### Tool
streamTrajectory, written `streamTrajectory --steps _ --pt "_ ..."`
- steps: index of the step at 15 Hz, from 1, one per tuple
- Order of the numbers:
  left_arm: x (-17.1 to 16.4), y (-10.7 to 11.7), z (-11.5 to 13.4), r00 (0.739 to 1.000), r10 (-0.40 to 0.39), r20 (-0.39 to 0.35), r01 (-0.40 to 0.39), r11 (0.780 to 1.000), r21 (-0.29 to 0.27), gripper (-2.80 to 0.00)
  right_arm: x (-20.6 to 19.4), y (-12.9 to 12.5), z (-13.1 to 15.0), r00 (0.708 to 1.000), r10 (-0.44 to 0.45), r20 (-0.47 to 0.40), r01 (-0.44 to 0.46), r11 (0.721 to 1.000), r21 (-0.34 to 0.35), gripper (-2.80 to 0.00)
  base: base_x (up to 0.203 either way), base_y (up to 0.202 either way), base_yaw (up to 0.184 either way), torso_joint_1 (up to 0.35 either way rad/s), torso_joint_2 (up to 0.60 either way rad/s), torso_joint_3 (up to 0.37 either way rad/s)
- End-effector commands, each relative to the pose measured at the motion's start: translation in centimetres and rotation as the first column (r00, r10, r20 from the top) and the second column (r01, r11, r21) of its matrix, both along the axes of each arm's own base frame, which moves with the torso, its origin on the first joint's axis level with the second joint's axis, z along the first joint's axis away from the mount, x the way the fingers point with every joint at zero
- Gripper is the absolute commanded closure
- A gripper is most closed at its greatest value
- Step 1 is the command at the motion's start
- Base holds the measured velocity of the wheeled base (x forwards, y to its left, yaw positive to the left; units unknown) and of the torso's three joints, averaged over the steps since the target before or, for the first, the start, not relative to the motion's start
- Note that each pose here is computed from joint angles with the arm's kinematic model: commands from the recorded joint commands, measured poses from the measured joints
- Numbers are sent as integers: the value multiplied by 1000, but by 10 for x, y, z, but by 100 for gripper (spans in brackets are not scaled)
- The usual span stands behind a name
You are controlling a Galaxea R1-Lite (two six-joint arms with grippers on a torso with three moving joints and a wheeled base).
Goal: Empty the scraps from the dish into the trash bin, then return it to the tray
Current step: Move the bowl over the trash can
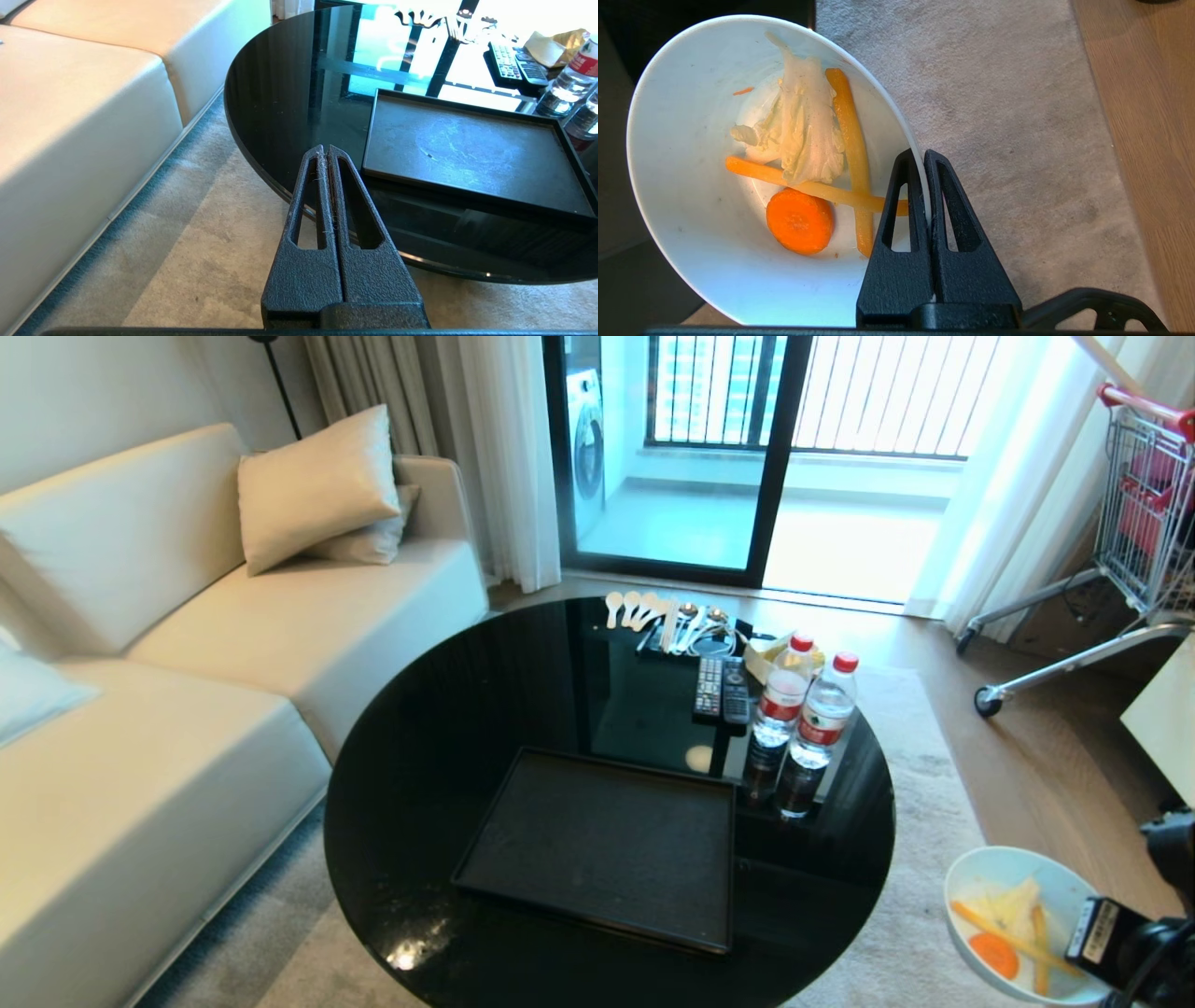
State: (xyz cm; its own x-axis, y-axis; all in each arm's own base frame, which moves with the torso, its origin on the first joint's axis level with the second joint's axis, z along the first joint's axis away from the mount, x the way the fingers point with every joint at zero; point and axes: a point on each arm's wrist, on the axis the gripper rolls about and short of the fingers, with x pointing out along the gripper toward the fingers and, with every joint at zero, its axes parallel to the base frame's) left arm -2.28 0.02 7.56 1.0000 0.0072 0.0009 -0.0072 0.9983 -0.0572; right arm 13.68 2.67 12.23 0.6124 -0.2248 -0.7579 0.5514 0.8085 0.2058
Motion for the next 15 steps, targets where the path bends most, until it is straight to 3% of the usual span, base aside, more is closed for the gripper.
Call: streamTrajectory --steps 1,15 --pt "0 0 0 1000 0 1 0 1000 -1 0 -13 -3 -4 1000 -3 7 3 1000 5 0 0 0 0 0 0 0" --pt "0 0 0 1000 0 1 0 1000 -1 0 -20 -5 -6 1000 3 21 -3 1000 13 0 0 0 0 0 0 0"
